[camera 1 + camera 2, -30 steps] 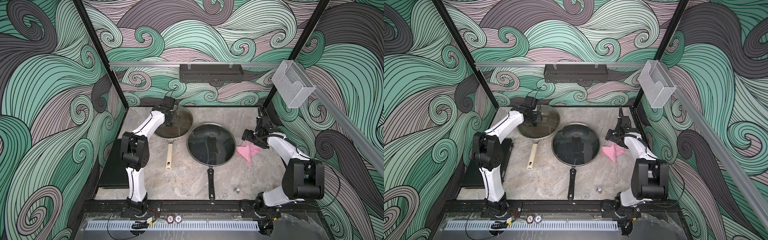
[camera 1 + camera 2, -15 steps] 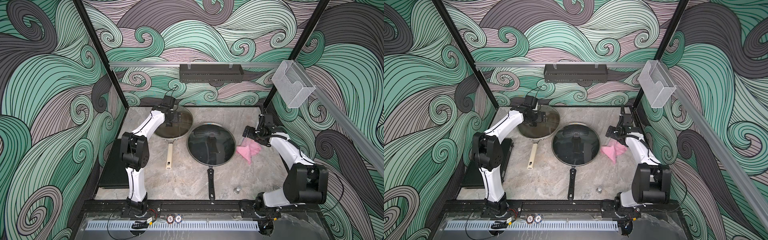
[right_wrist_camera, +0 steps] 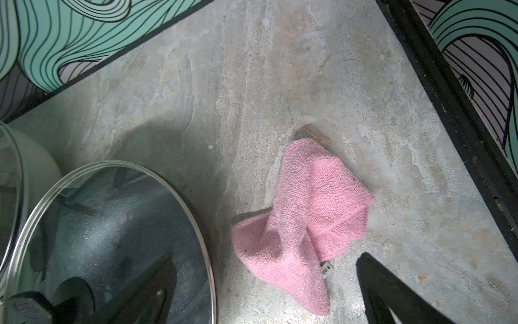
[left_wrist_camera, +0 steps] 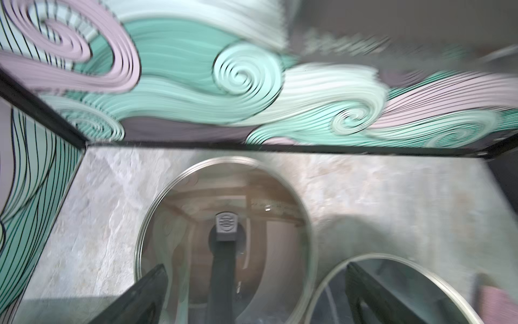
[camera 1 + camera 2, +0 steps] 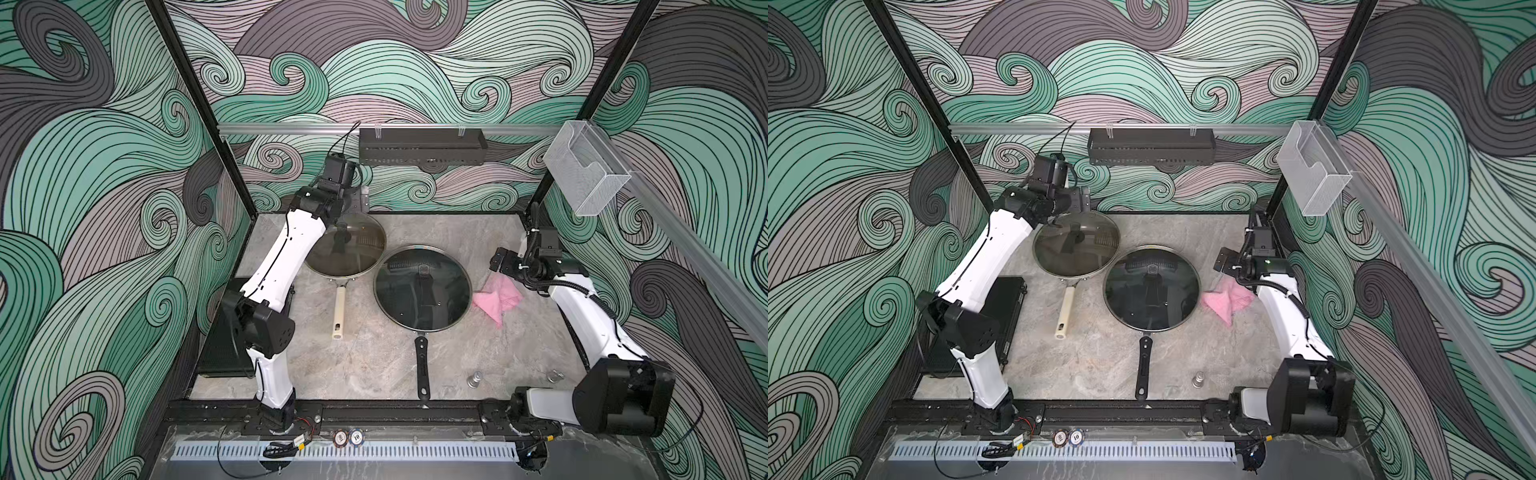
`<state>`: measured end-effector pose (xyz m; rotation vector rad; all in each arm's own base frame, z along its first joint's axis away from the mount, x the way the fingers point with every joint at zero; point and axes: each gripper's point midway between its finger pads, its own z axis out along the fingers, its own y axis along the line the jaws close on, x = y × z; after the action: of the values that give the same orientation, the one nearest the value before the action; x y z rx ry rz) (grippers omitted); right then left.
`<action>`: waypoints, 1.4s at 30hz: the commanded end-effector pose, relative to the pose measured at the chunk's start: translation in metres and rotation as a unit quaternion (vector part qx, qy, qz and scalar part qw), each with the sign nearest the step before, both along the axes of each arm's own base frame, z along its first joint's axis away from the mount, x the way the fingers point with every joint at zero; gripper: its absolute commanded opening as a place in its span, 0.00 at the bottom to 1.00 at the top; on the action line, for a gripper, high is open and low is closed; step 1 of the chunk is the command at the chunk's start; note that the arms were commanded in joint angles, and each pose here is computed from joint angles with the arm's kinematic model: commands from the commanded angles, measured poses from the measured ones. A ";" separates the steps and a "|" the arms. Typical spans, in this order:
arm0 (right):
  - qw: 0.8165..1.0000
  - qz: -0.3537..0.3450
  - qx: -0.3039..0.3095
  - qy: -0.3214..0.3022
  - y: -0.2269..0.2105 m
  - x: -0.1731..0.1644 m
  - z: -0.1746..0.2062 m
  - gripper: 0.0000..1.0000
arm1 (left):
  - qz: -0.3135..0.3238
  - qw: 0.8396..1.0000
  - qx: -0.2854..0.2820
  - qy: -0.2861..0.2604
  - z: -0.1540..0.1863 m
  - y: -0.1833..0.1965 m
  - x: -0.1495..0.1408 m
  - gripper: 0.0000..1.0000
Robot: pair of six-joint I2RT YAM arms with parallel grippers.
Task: Wipe the pot lid with a cloth
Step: Pick up the pot lid from the cooking pot.
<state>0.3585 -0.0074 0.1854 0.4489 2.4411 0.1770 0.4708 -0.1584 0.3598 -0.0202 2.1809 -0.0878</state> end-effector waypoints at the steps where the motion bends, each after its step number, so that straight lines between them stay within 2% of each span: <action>1: 0.999 0.020 0.029 0.001 0.012 -0.010 0.012 0.99 | -0.027 0.998 -0.014 0.047 -0.003 -0.019 -0.038 0.99; 7: 0.997 0.044 0.054 -0.030 0.025 -0.024 0.027 0.99 | -0.125 0.987 -0.040 0.089 -0.020 -0.098 -0.081 0.99; 12: 0.997 0.037 0.072 0.004 0.028 -0.033 0.020 0.99 | -0.162 0.975 -0.029 0.153 -0.059 -0.152 -0.111 0.99; 16: 0.998 0.013 0.055 0.021 0.018 -0.040 0.010 0.99 | -0.148 0.961 -0.005 0.235 -0.103 -0.173 -0.138 0.98; 21: 0.998 0.005 0.057 0.030 0.018 -0.046 -0.001 0.99 | -0.140 0.930 0.001 0.340 -0.154 -0.192 -0.170 0.97; 24: 0.998 0.006 0.054 0.035 0.017 -0.047 -0.006 0.99 | -0.136 0.921 0.002 0.365 -0.171 -0.200 -0.176 0.96; 28: 0.997 0.005 0.050 0.051 0.015 -0.049 -0.017 0.99 | -0.143 0.922 0.010 0.361 -0.185 -0.210 -0.172 0.96; 30: 0.997 0.003 0.049 0.059 0.015 -0.051 -0.022 0.99 | -0.142 0.925 0.020 0.351 -0.191 -0.210 -0.163 0.93; 33: 0.997 0.002 0.045 0.066 0.013 -0.053 -0.027 0.99 | -0.138 0.926 0.023 0.350 -0.197 -0.212 -0.156 0.82; 36: 0.997 0.002 0.041 0.067 0.012 -0.055 -0.029 0.99 | -0.135 0.925 0.028 0.354 -0.205 -0.216 -0.154 0.63; 42: 0.997 -0.006 0.025 0.071 0.006 -0.057 -0.032 0.99 | -0.116 0.915 0.042 0.384 -0.217 -0.215 -0.160 0.55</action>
<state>0.3073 0.0066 0.1596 0.4970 2.5583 0.2634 0.3213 -0.3827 0.1501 0.3229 2.9065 -0.2154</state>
